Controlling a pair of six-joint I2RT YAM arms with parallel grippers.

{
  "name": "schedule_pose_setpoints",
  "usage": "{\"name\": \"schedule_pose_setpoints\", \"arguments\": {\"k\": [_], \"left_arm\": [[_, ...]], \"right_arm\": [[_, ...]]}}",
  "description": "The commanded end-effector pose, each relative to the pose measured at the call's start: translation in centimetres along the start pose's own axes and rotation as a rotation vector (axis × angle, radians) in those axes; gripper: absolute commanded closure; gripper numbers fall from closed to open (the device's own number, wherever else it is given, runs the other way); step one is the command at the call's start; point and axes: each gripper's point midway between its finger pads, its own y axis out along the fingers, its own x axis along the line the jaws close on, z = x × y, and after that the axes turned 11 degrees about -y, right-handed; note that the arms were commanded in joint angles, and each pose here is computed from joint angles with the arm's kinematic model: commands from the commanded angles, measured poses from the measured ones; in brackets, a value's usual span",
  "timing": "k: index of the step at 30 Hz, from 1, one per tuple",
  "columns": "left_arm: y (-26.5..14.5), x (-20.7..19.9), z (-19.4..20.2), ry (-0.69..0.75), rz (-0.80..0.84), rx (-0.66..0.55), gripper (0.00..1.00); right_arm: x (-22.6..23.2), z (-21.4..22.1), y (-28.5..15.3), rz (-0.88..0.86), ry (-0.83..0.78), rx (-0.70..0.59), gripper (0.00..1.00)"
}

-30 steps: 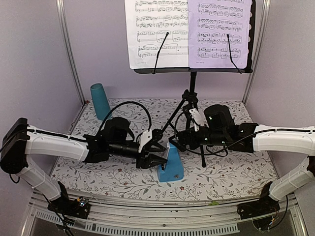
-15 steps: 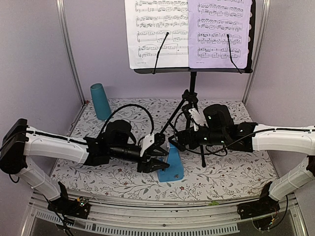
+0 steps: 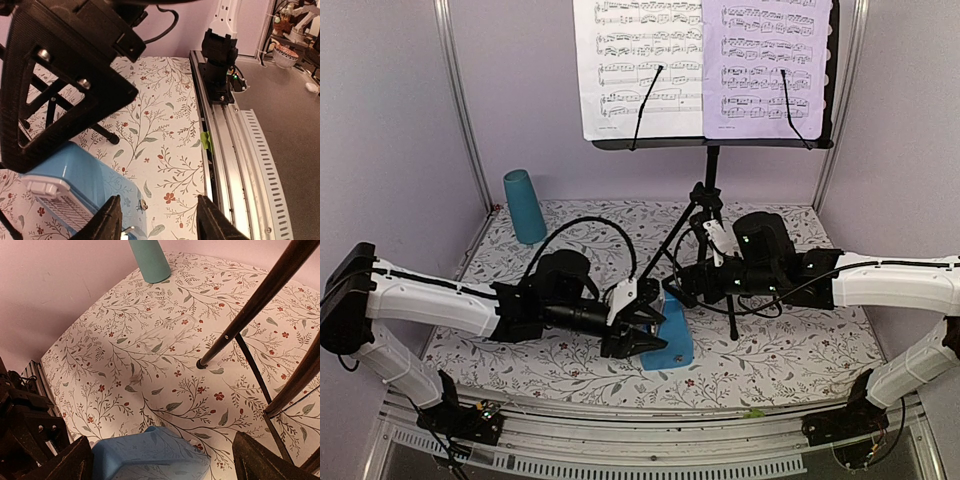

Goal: Set up the instrument practice props
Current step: Reset both arms

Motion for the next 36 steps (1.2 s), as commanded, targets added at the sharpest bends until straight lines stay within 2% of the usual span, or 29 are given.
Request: {"name": "schedule_pose_setpoints", "arguments": {"k": [1, 20, 25, 33, 34, 35, 36], "left_arm": [[-0.2, -1.1, -0.2, 0.007, 0.011, -0.005, 0.49], [0.2, -2.9, 0.9, -0.001, 0.018, 0.008, 0.49], [-0.5, -3.0, -0.7, 0.012, -0.028, -0.050, 0.46], [-3.8, -1.2, -5.7, 0.044, -0.187, -0.243, 0.23], [-4.2, -0.8, -6.1, 0.040, -0.207, -0.265, 0.13], [-4.8, -0.4, -6.4, 0.031, -0.229, -0.287, 0.10], [-5.3, -0.1, -6.7, 0.022, -0.243, -0.307, 0.03]], "right_arm": [[-0.4, 2.7, 0.5, 0.031, -0.013, 0.102, 0.01], [-0.4, 2.9, 1.0, 0.029, -0.017, 0.111, 0.01], [-0.5, 2.7, 0.9, 0.035, -0.016, 0.106, 0.01], [-0.6, 1.8, 0.6, 0.046, -0.028, 0.089, 0.01], [-0.6, 1.7, 0.5, 0.050, -0.028, 0.084, 0.01], [-0.7, 1.5, 0.4, 0.054, -0.029, 0.079, 0.01], [-0.8, 1.3, 0.2, 0.059, -0.028, 0.071, 0.01]]}}
